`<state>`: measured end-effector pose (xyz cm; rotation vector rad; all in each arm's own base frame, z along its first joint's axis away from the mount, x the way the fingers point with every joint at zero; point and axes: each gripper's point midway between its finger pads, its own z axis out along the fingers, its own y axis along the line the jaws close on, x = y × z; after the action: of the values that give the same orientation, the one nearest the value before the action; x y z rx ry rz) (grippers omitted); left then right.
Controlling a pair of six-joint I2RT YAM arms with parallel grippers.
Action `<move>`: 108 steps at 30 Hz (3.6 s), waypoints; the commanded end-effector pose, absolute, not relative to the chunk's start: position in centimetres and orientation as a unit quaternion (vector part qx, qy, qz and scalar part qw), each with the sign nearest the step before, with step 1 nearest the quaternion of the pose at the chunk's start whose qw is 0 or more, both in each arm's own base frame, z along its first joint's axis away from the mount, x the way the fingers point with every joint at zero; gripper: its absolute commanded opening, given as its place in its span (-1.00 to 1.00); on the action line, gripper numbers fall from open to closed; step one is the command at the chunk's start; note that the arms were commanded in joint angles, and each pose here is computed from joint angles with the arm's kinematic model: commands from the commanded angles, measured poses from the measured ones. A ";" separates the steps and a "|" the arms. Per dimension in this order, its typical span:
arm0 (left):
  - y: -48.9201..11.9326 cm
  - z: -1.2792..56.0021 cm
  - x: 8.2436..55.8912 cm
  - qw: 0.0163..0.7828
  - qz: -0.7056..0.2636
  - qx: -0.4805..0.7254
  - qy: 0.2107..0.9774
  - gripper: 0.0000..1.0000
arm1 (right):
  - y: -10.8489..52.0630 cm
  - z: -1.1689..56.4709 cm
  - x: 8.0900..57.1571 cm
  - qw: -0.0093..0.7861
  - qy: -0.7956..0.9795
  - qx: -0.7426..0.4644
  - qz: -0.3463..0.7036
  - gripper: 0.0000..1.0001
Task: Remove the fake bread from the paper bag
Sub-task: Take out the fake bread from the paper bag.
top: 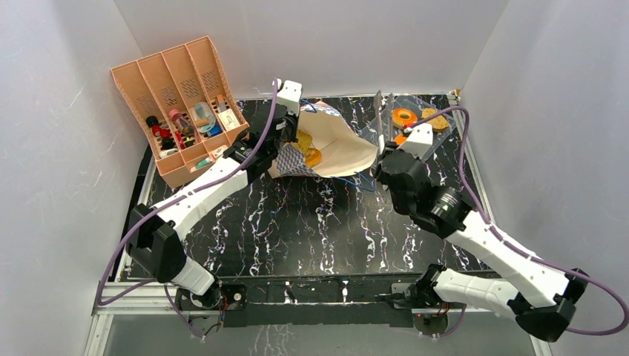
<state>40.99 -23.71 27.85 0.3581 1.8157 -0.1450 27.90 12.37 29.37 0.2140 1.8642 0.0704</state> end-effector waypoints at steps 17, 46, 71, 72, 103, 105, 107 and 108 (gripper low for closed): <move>-28.4 28.3 43.2 0.587 -0.048 0.171 0.790 -1.00 | 17.2 30.1 20.9 0.574 0.804 -0.034 0.154 -0.76; -29.0 33.6 38.9 0.624 -0.107 0.217 0.743 -1.00 | 25.4 23.1 24.2 0.521 0.839 -0.103 0.117 -0.81; -28.7 32.4 37.2 0.611 -0.122 0.237 0.745 -1.00 | 27.4 18.7 22.5 0.478 0.856 -0.097 0.174 -0.77; -28.8 32.3 37.2 0.611 -0.122 0.237 0.745 -1.00 | 27.4 18.5 22.2 0.473 0.857 -0.098 0.178 -0.76; -31.4 31.8 36.4 0.611 -0.126 0.244 0.743 -1.00 | 27.7 15.7 19.3 0.509 0.846 -0.152 0.045 -0.52; -31.4 31.8 36.3 0.611 -0.129 0.242 0.742 -1.00 | 27.3 15.6 19.4 0.513 0.845 -0.148 0.030 -0.53; -31.5 31.8 36.2 0.611 -0.131 0.242 0.742 -1.00 | 26.7 15.3 19.6 0.519 0.843 -0.141 0.010 -0.52; -31.5 31.7 36.2 0.611 -0.132 0.242 0.742 -1.00 | 26.3 15.4 19.7 0.523 0.841 -0.136 0.000 -0.52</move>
<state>36.08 -31.30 29.30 0.6124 1.7705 -0.2741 18.00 27.14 12.52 -0.4807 2.1085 0.0748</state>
